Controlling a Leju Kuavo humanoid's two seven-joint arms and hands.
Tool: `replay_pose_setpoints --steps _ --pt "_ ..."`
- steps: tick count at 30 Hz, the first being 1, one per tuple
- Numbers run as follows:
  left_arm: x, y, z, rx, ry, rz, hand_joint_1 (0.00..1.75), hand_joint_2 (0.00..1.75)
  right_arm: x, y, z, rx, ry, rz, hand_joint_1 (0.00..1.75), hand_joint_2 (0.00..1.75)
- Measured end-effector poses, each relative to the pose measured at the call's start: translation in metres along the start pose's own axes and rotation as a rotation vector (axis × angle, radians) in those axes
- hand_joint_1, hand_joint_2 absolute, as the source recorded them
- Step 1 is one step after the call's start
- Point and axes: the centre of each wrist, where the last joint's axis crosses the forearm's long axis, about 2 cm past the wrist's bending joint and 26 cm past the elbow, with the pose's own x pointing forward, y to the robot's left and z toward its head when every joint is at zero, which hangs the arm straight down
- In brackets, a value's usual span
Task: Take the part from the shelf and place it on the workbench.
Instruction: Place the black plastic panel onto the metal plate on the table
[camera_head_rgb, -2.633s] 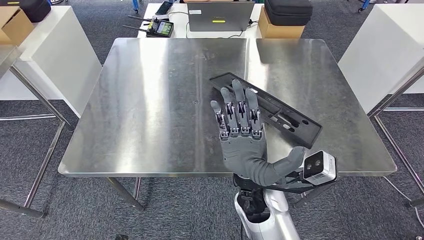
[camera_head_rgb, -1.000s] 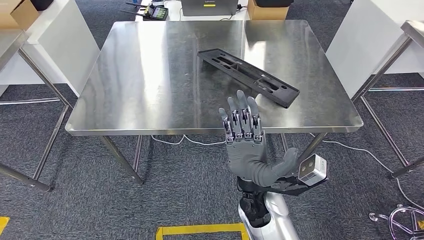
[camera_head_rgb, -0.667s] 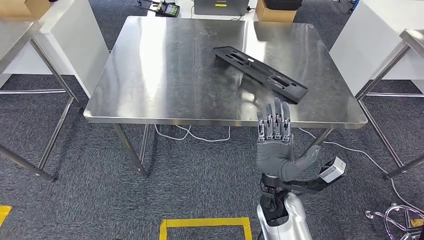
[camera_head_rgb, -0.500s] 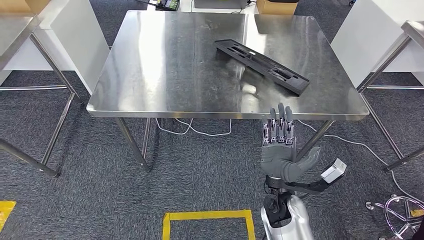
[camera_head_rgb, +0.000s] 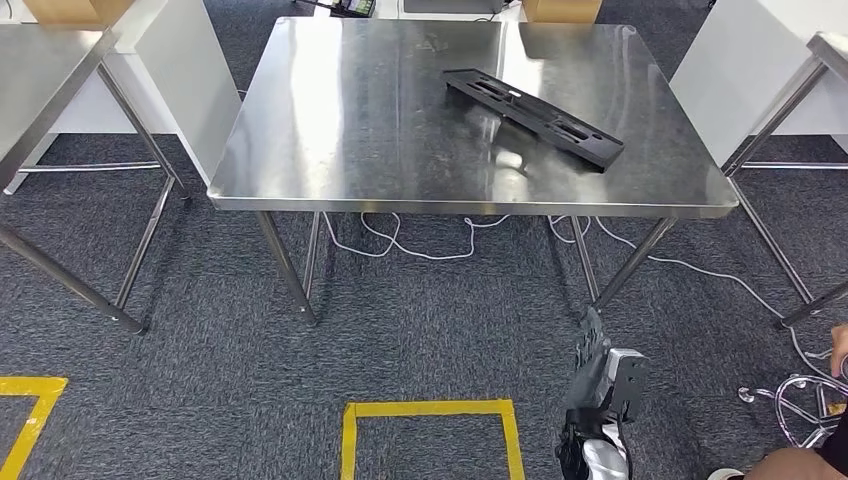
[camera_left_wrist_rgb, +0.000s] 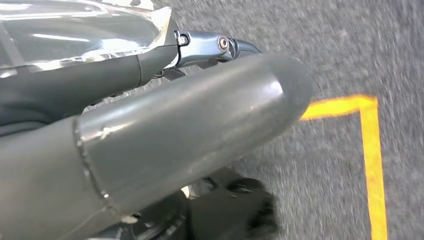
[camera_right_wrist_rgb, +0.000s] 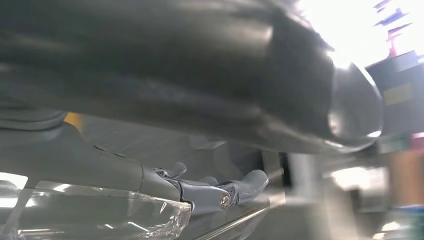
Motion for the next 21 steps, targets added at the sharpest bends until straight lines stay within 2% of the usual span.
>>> replay_pose_setpoints --steps 5,9,15,18,21 --pt "-0.002 0.001 0.001 0.02 -0.006 0.008 0.0 0.0 -0.036 -0.03 0.026 -0.066 0.262 0.244 0.0 0.0" --pt "-0.003 0.002 0.001 0.029 -0.003 0.016 0.0 0.0 -0.059 -0.049 0.054 -0.076 0.429 0.309 0.0 0.0" --pt "-0.004 0.002 0.002 0.036 0.001 0.021 0.0 0.0 -0.069 -0.057 0.068 -0.081 0.566 0.369 0.0 0.0" --pt "-0.004 0.002 0.002 0.046 0.001 0.026 0.0 0.0 -0.072 -0.059 0.072 -0.075 0.703 0.433 0.0 0.0" --pt "-0.005 0.0 0.004 0.045 -0.007 0.028 0.0 0.0 -0.078 -0.063 0.088 -0.076 0.856 0.457 0.0 0.0"
